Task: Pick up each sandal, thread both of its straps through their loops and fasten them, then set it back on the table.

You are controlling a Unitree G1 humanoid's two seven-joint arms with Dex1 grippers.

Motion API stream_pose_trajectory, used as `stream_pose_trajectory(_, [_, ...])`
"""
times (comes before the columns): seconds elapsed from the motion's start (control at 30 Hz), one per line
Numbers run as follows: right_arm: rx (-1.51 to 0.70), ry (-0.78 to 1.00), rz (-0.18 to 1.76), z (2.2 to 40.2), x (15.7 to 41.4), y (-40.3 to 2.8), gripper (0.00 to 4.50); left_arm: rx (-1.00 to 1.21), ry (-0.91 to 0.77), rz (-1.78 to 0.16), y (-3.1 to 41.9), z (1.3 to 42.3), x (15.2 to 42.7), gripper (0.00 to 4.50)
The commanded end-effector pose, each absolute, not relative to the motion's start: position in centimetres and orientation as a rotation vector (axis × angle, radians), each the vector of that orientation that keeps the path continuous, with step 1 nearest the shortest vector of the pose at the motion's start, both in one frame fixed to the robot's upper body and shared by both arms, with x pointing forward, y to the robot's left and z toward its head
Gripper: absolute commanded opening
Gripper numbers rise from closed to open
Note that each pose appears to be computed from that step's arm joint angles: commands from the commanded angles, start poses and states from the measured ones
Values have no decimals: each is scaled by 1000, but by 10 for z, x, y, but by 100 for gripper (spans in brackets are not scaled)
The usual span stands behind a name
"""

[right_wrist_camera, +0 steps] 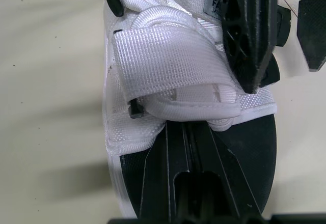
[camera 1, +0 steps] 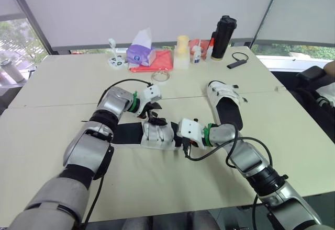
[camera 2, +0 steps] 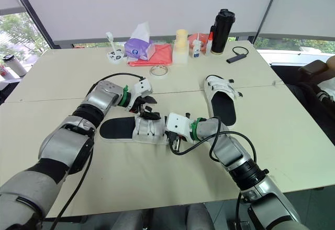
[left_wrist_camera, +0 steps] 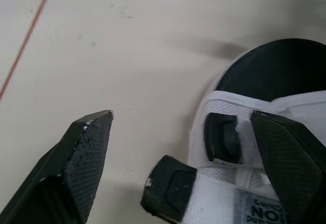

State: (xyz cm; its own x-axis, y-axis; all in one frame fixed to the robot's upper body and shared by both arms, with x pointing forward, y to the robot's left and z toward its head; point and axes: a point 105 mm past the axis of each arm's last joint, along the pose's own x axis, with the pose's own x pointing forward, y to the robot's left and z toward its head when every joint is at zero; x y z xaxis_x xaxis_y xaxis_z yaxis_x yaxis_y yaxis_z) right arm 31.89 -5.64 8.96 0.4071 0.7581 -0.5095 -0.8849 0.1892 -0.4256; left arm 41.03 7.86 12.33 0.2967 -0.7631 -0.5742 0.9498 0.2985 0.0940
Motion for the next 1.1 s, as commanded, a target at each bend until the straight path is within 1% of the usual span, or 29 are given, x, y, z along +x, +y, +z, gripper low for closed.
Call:
stream_pose_trajectory(0.03, [-752,345,1183,58,311,-68,0,332,425,-1109,86,133,419,447])
stream_pose_trajectory(0.17, [-752,345,1184,58,312,-68,0,89,302,-1141,80,166,420,447])
stream_pose_trajectory(0.23, [-753,345,1185,58,311,-68,0,-19,271,-1158,82,179,419,447])
stream_pose_trajectory(0.33, [-751,345,1186,58,312,-68,0,-75,259,-1164,85,186,418,447])
stream_pose_trajectory(0.4, [-752,346,1185,58,312,-68,0,-105,245,-1161,95,192,416,447])
stream_pose_trajectory(0.47, [-753,347,1186,58,312,-69,0,-73,203,-1162,109,197,412,447])
stream_pose_trajectory(0.57, [-755,346,1187,59,311,-69,0,79,173,-1169,127,191,399,447])
stream_pose_trajectory(0.83, [-735,319,1176,69,314,-69,0,289,133,-1191,140,172,363,447])
stream_pose_trajectory(0.97, [-715,289,1174,81,312,-67,0,341,120,-1198,143,162,348,447])
stream_pose_trajectory(1.1, [-727,270,1174,92,308,-69,0,366,127,-1162,152,158,346,447])
